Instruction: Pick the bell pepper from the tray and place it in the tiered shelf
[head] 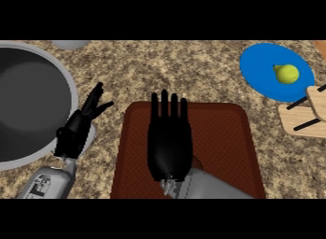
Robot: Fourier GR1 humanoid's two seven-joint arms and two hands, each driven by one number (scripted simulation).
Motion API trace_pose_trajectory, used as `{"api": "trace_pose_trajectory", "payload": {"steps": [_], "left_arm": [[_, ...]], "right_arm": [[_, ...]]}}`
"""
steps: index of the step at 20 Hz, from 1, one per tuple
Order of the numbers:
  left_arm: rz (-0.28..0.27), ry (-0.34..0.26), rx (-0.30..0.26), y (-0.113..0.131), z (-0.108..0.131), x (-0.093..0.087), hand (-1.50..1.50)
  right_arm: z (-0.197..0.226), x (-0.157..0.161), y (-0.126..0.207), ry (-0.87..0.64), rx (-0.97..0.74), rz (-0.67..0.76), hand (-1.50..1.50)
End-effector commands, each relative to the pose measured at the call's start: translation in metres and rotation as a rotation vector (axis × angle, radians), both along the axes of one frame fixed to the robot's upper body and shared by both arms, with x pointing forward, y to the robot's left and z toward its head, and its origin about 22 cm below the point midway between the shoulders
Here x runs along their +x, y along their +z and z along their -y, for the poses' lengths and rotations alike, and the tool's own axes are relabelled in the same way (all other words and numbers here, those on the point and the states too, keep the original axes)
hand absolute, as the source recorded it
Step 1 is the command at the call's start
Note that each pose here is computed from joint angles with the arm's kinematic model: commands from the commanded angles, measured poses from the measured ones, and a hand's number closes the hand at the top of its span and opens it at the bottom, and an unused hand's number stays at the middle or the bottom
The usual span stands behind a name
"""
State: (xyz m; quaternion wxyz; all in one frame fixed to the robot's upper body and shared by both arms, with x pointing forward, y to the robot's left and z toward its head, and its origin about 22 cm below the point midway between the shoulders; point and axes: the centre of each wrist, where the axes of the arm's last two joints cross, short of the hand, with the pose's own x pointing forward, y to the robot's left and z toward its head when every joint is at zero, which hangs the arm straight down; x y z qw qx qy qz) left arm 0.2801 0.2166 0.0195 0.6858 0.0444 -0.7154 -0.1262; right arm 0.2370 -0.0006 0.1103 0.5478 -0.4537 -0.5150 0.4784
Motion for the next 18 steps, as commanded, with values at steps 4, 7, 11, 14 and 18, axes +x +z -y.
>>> {"api": "trace_pose_trajectory", "payload": {"steps": [4, 7, 11, 14, 18], "left_arm": [[-0.017, 0.027, 0.008, -0.002, -0.001, -0.002, 0.00], [-0.023, 0.014, -0.015, 0.014, -0.021, 0.008, 0.00], [-0.023, 0.020, -0.008, -0.005, 0.010, -0.005, 0.00], [-0.028, 0.015, -0.016, -0.001, -0.009, -0.001, 0.00], [-0.021, 0.012, -0.012, -0.001, -0.004, 0.008, 0.00]], "right_arm": [[-0.005, -0.007, -0.008, -0.191, -0.051, -0.042, -1.50], [-0.001, 0.004, -0.010, -0.189, -0.067, -0.066, -1.50], [-0.004, 0.004, -0.031, -0.224, -0.110, -0.099, -1.50], [-0.004, 0.008, -0.022, -0.224, -0.089, -0.074, -1.50], [-0.003, 0.019, -0.026, -0.228, -0.108, -0.074, -1.50]]}}
